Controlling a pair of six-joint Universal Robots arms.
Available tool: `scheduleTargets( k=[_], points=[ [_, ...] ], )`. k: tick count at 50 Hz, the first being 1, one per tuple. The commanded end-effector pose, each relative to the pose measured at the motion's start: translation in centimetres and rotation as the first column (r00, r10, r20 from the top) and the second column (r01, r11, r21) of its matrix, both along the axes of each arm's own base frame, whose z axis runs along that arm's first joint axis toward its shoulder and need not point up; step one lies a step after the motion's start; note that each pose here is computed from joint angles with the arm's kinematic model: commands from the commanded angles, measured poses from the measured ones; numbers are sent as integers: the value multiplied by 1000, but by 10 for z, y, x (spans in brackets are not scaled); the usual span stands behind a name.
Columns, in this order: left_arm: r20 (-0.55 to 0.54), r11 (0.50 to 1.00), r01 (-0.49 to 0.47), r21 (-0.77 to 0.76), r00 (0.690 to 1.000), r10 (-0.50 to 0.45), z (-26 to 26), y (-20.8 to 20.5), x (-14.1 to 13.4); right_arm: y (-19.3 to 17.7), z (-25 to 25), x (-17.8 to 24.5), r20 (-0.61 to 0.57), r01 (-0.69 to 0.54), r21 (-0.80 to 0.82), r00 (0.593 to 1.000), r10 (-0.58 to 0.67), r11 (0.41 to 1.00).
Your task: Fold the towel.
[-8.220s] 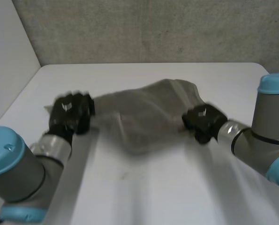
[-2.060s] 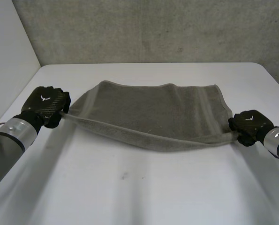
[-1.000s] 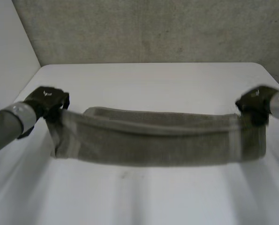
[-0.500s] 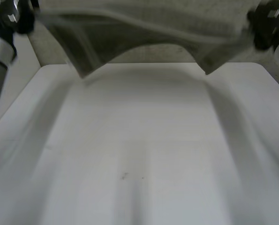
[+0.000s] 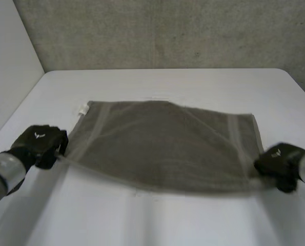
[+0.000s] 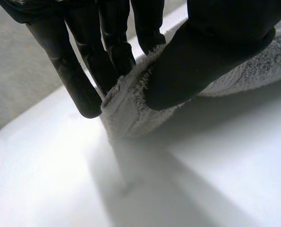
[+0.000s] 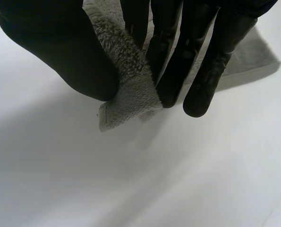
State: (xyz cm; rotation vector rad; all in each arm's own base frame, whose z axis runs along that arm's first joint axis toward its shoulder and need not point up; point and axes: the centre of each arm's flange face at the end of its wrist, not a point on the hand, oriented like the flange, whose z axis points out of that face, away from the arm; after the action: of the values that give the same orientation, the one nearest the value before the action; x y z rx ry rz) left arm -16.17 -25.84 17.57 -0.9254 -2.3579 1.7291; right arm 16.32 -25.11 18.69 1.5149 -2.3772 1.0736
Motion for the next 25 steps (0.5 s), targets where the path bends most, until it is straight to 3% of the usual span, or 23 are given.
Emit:
scheduleTargets(
  k=[1, 6, 12, 19, 25],
  points=[
    [34, 990, 43, 135, 998, -48, 33, 47, 9, 33, 22, -21, -44, -60, 108, 997, 66, 992],
    [89, 994, 60, 95, 994, -68, 40, 38, 14, 22, 33, -24, -12, -72, 62, 997, 73, 996],
    [91, 995, 79, 57, 992, -84, 36, 7, 14, -18, 29, -25, 75, 21, 16, 997, -23, 1000],
    [49, 989, 146, 24, 988, -147, 19, -48, -9, -52, 17, -6, 108, 69, 13, 992, -70, 998],
    [25, 990, 134, -42, 991, -133, 9, -95, -28, -78, 3, 5, 116, 131, 4, 985, -131, 991]
  ],
)
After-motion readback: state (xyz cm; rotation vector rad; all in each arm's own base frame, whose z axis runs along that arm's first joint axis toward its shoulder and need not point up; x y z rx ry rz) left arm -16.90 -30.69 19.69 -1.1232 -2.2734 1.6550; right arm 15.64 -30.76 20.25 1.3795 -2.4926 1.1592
